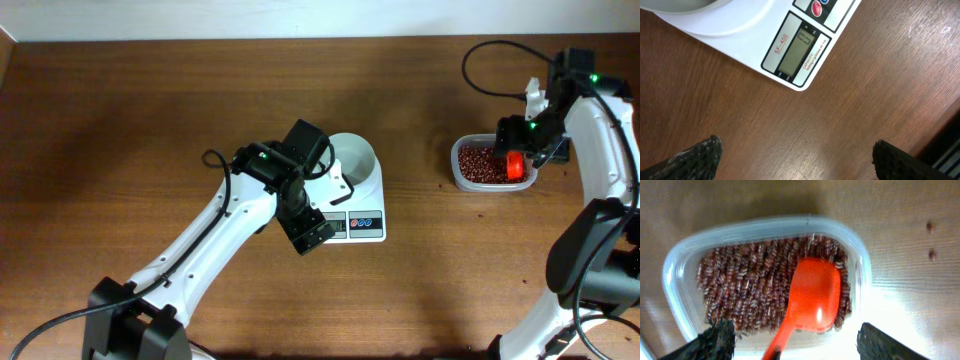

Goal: Scoop item into bowl and weigh 50g on scale
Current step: 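Scoop beans with right gripper, dragging scoop through tub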

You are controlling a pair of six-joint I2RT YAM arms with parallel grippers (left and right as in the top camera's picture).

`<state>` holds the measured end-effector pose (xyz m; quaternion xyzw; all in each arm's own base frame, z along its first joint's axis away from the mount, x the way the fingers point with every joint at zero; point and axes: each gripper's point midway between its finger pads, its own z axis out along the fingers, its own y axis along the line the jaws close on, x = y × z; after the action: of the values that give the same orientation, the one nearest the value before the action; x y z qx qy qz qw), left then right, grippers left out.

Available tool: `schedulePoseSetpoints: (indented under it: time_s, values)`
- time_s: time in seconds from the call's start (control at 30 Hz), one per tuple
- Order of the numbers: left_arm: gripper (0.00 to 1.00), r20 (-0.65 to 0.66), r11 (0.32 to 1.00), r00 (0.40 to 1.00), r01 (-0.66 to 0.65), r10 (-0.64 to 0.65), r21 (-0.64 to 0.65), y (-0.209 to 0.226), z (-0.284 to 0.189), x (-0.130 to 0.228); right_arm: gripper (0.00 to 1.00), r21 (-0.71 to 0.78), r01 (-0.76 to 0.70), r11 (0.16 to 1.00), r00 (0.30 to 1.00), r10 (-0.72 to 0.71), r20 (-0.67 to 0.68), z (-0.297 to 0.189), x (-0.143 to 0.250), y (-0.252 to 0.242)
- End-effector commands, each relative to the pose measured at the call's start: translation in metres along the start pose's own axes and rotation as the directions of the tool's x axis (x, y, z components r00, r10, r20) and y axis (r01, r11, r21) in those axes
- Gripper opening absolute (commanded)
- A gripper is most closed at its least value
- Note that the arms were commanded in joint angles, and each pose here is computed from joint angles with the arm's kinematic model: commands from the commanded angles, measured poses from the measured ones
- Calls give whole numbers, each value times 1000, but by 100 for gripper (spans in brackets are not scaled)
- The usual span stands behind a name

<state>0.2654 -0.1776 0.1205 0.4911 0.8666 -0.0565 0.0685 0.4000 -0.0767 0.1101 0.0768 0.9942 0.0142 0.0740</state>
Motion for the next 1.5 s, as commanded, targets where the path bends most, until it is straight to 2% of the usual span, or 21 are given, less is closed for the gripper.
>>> schedulePoseSetpoints:
  time_s: [0.0,0.1,0.17,0.27,0.4,0.43,0.57,0.67,0.8,1.07,1.17,1.47]
  values:
    - [99,-14,1000,1000,-2,2,3,2,4,3,79,1,-15,1000,997,14,73,-35,-19,-3]
    - [99,-14,1000,1000,-2,2,3,2,4,3,80,68,-92,993,993,87,74,-42,-17,-29]
    - [99,-14,1000,1000,-2,2,3,2,4,3,82,37,-132,991,990,130,62,-42,-13,-35]
    - [99,-14,1000,1000,-2,2,3,2,4,3,84,-246,-66,967,996,78,39,-47,-10,15]
    - [99,-14,1000,1000,-2,2,3,2,4,3,73,-281,22,959,1000,-21,8,-46,-2,63]
    - [99,-14,1000,1000,-2,2,3,2,4,3,73,-262,28,965,1000,-28,2,-45,-1,73]
    - [99,-14,1000,1000,-2,2,3,2,4,3,73,-5,59,998,998,-59,-4,-36,5,94]
    - [99,-14,1000,1000,-2,2,3,2,4,3,73,186,98,978,995,-102,15,-32,9,105]
    - [99,-14,1000,1000,-2,2,3,2,4,3,73,289,118,950,993,-117,-21,-10,19,109]
    - [99,-14,1000,1000,-2,2,3,2,4,3,69,276,100,956,991,-72,-111,42,53,104]
    - [99,-14,1000,1000,-2,2,3,2,4,3,52,382,114,917,993,-89,-83,37,46,86]
    - [99,-14,1000,1000,-2,2,3,2,4,3,43,380,130,916,991,-117,-57,20,32,89]
